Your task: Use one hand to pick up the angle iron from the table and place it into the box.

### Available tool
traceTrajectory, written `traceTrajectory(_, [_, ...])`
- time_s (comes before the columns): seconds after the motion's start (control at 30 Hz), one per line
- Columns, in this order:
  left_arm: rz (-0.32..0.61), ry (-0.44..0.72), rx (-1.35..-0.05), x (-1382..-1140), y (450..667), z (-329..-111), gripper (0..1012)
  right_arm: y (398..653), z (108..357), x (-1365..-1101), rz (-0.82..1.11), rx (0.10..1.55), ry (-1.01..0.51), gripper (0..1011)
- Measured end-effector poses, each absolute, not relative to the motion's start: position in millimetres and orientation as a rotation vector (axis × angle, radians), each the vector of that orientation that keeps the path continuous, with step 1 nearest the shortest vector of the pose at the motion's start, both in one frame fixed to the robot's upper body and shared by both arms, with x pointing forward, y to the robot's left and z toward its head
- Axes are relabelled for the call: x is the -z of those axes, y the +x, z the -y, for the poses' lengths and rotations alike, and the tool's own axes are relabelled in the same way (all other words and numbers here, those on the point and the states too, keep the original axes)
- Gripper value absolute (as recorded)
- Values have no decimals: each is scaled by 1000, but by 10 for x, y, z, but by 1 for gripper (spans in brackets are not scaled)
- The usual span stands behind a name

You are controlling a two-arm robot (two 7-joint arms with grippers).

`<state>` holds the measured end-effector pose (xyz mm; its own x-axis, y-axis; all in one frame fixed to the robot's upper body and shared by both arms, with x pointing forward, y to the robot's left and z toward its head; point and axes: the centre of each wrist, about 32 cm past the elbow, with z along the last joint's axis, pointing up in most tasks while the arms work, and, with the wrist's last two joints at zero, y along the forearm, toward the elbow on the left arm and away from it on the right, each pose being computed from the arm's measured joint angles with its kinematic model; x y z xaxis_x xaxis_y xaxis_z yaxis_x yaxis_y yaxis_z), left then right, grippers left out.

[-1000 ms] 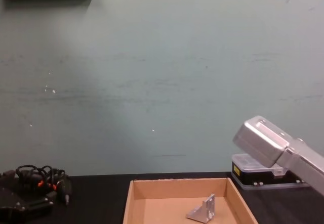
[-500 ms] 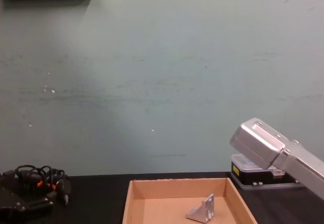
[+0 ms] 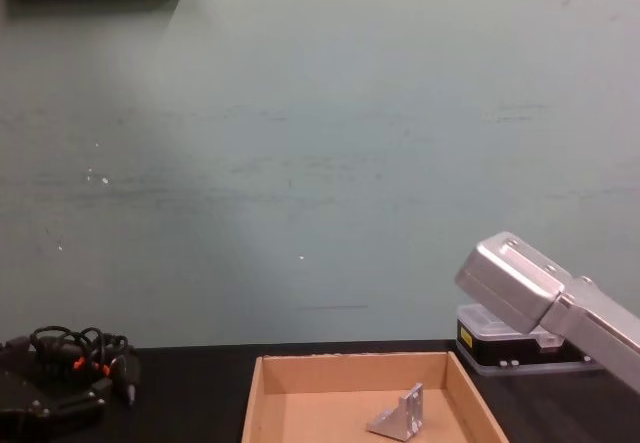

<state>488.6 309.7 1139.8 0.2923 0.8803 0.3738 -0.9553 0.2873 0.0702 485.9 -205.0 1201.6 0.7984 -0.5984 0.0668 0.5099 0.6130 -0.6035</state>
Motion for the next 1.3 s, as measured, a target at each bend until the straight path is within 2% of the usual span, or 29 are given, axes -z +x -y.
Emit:
traceTrajectory(0.1, [285,304,-1248,-11398,4886,-3097,1011,4858,2051,-12016,-147,641,-648,609])
traceTrajectory(0.23, [285,304,-1248,-11398,4886,-3097,1011,4858,2051,-12018,-147,641,-647,453])
traceTrajectory(0.53, [285,304,-1248,-11398,4886,-3097,1011,4853,2055,-12030,-140,642,-640,446])
traceTrajectory(0.77, [285,304,-1248,-11398,4886,-3097,1011,4868,2074,-12204,-89,648,-574,445])
traceTrajectory(1.07, [285,304,-1248,-11398,4886,-3097,1011,5110,2059,-12498,-27,681,-486,446])
traceTrajectory(1.3, [285,305,-1248,-11398,4886,-3097,1011,5425,1954,-12501,-33,701,-471,445])
